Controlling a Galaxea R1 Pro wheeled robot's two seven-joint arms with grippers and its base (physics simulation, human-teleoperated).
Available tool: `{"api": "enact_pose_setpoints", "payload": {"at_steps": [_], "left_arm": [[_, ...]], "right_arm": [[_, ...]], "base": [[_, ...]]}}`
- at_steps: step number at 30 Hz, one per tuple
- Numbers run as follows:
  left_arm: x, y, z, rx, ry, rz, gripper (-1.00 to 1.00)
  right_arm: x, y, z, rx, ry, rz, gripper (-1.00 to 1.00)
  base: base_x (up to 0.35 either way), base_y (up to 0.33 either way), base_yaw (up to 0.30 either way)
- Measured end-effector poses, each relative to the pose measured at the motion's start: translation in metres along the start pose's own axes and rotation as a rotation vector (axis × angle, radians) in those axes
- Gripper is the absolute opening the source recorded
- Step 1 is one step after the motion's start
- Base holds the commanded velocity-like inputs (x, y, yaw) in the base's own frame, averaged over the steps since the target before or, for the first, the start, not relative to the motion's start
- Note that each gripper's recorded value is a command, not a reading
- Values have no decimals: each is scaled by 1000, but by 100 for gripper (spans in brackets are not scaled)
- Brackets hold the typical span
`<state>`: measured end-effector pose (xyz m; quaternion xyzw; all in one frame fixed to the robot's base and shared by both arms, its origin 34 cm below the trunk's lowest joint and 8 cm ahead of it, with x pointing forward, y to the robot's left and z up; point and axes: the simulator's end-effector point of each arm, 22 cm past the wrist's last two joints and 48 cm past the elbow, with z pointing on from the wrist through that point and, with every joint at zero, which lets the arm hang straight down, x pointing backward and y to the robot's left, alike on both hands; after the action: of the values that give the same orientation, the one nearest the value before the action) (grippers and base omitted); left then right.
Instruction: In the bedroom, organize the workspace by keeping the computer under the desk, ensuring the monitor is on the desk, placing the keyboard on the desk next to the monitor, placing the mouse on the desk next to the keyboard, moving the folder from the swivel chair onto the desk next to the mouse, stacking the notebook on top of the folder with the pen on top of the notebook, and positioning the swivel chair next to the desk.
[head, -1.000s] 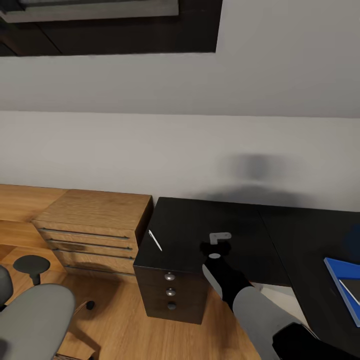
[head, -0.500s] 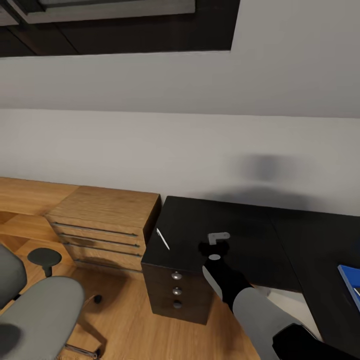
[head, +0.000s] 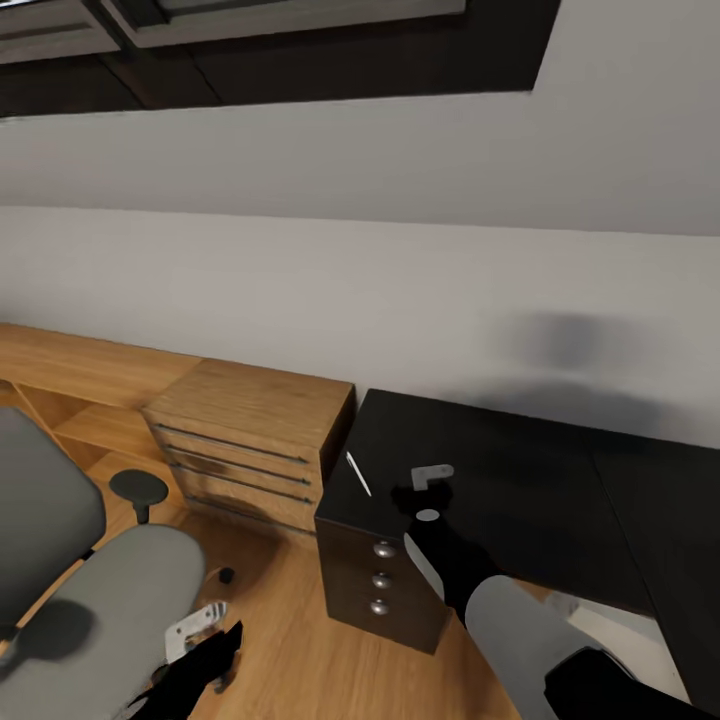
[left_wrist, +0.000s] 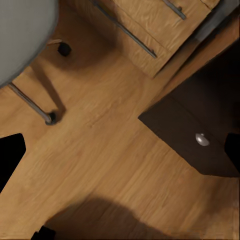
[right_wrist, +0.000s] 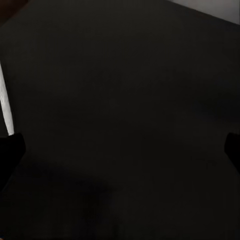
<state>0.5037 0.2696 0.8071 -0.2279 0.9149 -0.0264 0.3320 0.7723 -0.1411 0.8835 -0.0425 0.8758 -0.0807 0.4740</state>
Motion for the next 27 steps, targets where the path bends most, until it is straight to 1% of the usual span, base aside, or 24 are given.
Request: {"api": "enact_pose_setpoints", "payload": {"at_steps": [4, 5, 7, 8, 9, 11, 12, 17, 21, 22, 23, 24, 27], "left_arm": [[-25, -12, -10, 34, -30, -38, 100], [-24, -12, -9, 30, -26, -46, 100], [1, 11, 3, -29, 14, -44, 100], [3, 19, 6, -50, 4, -52, 100], [-4, 27, 8, -72, -46, -62, 100], [-14, 35, 8, -102, -111, -44, 100], [-14, 38, 9, -111, -121, -36, 100], [-13, 43, 11, -127, -135, -23, 100], [-10, 42, 11, -125, -130, -17, 100], [-8, 39, 11, -121, -127, -13, 100], [-2, 31, 11, -104, -118, 3, 100], [15, 8, 8, -56, -95, 56, 100], [29, -9, 5, -20, -77, 97, 100]], "right_arm": [[1, 1, 1, -2, 0, -6, 100], [2, 2, 1, -5, 2, -8, 100], [4, 3, 1, -7, 6, -11, 100], [5, 3, 1, -8, 7, -12, 100], [6, 5, 2, -14, 9, -12, 100], [8, 7, 2, -25, 12, -13, 100], [9, 8, 2, -27, 14, -14, 100], [12, 13, 4, -48, 19, -15, 100], [14, 20, 4, -77, 22, -18, 100], [15, 21, 4, -81, 23, -18, 100], [16, 23, 4, -88, 24, -19, 100], [16, 25, 4, -97, 24, -19, 100], [17, 26, 4, -104, 25, -21, 100]], "base": [[0, 0, 246], [0, 0, 236], [0, 0, 232], [0, 0, 230], [0, 0, 229], [0, 0, 228], [0, 0, 227], [0, 0, 221], [6, 0, 206], [44, 0, 199], [131, 0, 182], [159, 0, 158], [243, 0, 73]]}}
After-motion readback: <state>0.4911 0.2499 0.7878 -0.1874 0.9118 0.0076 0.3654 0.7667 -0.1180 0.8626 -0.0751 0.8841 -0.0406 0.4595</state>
